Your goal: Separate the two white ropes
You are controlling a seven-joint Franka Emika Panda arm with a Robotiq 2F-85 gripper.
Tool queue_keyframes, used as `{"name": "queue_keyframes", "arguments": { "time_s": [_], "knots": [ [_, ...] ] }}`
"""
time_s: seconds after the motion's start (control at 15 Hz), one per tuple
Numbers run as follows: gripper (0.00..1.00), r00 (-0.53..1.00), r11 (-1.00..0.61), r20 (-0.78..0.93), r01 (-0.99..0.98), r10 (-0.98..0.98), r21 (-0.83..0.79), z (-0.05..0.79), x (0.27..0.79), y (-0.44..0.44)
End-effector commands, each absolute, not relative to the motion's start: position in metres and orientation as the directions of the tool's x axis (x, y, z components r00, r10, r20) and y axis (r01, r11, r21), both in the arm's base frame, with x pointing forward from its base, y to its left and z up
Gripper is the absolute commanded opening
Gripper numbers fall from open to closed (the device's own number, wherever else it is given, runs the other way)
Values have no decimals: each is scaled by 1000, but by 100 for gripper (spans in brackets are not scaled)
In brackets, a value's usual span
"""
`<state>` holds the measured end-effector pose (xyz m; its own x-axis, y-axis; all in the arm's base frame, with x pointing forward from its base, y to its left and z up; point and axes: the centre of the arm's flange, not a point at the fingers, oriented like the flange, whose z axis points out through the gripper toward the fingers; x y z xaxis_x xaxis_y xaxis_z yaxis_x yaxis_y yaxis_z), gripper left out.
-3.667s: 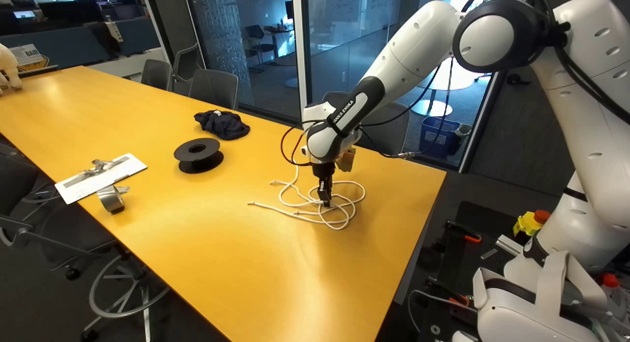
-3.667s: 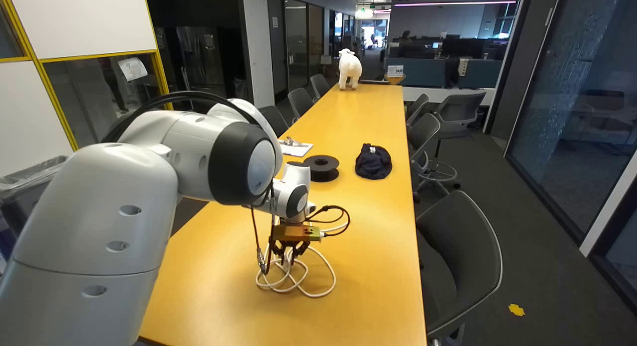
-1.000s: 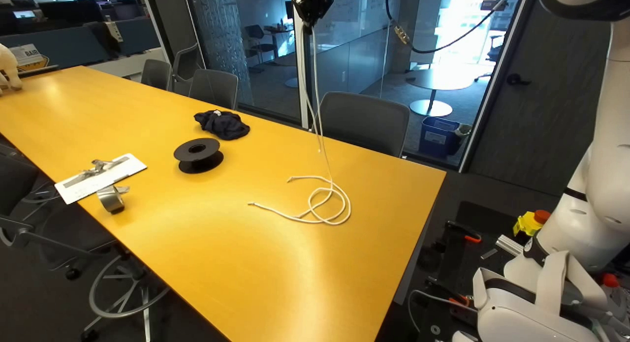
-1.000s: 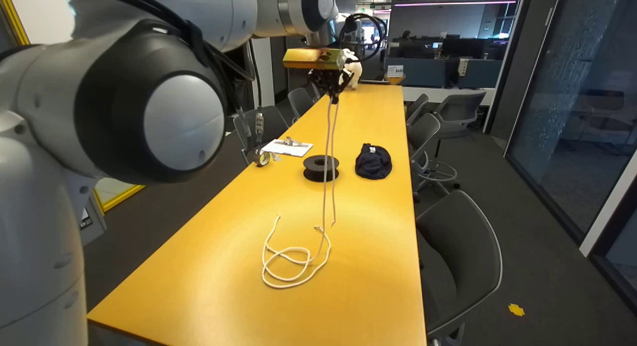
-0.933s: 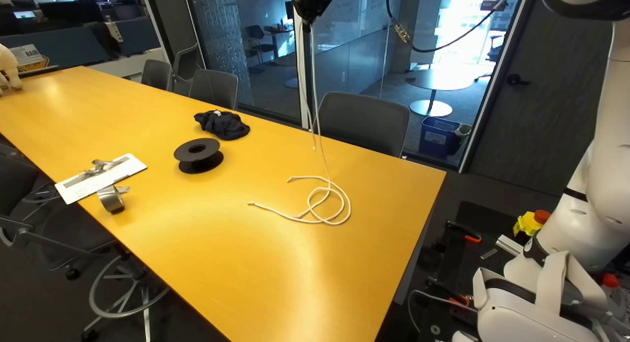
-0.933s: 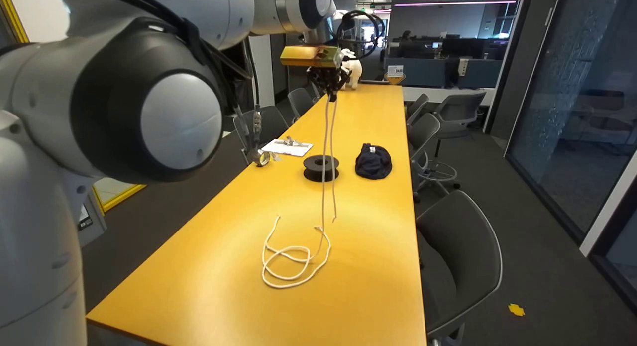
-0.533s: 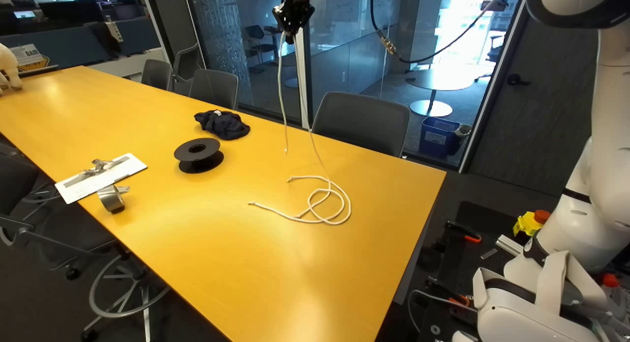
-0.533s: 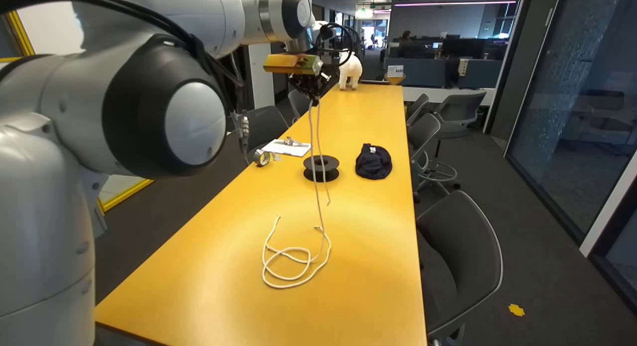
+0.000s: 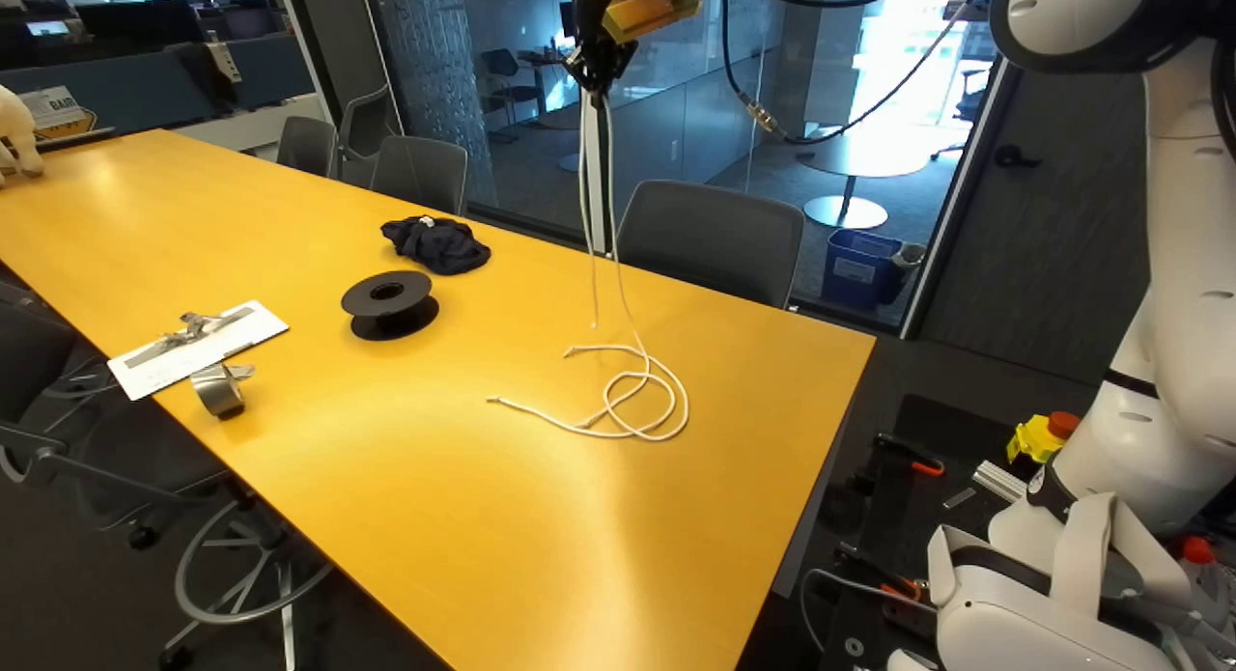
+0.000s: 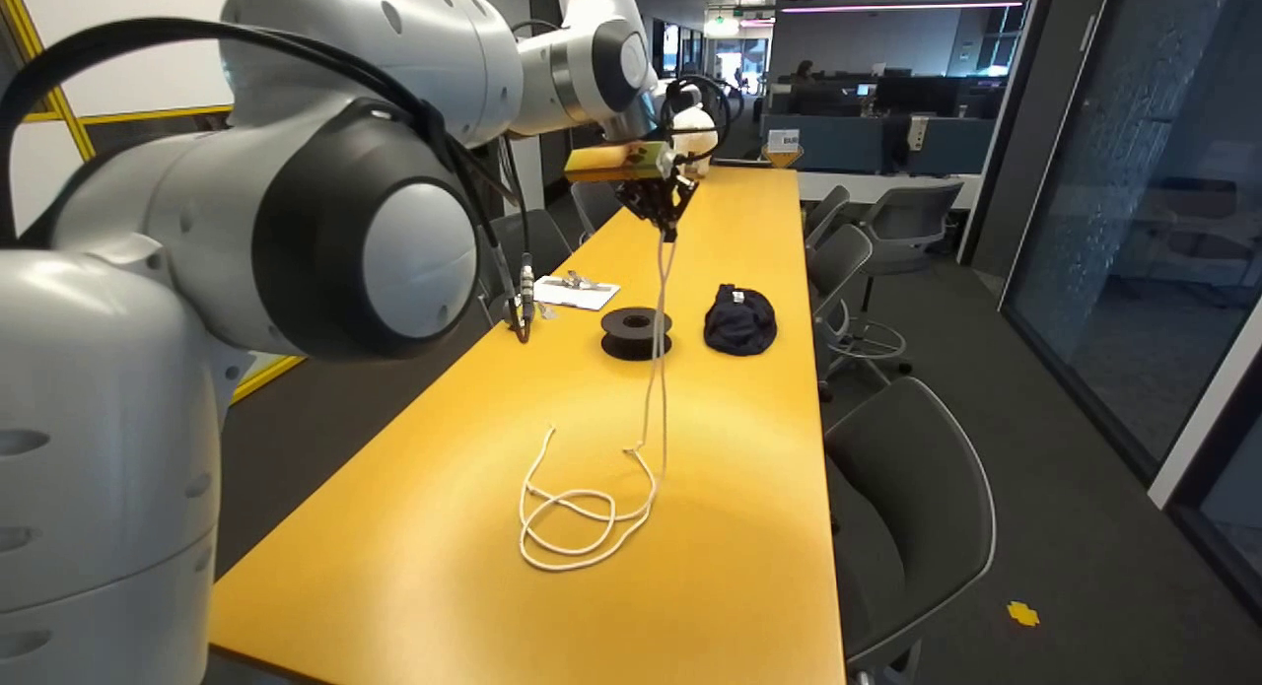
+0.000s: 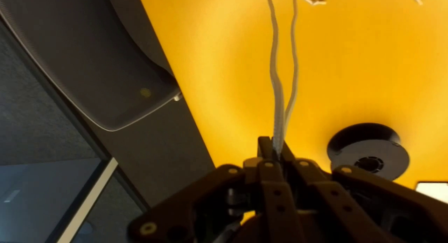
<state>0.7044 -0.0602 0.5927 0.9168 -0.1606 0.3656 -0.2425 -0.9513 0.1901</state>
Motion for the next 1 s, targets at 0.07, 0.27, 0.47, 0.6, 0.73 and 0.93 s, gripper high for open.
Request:
{"name": "queue_keyframes", "arguments": {
  "time_s": [0.07,0.27,0.47,0.6,0.73,0.93],
  "knots": [
    [3,902,-887,364,-350,-232,300,568,677,-108],
    [3,901,-851,335,-390,-275,351,538,669,-140],
    [3,902,-828,298,-413,-313,379,506,656,-162],
    [3,900,-819,274,-426,-339,385,486,642,-173],
    [3,892,-813,264,-446,-368,375,467,624,-182],
    [3,854,-786,270,-516,-445,339,439,590,-202]
  ]
}}
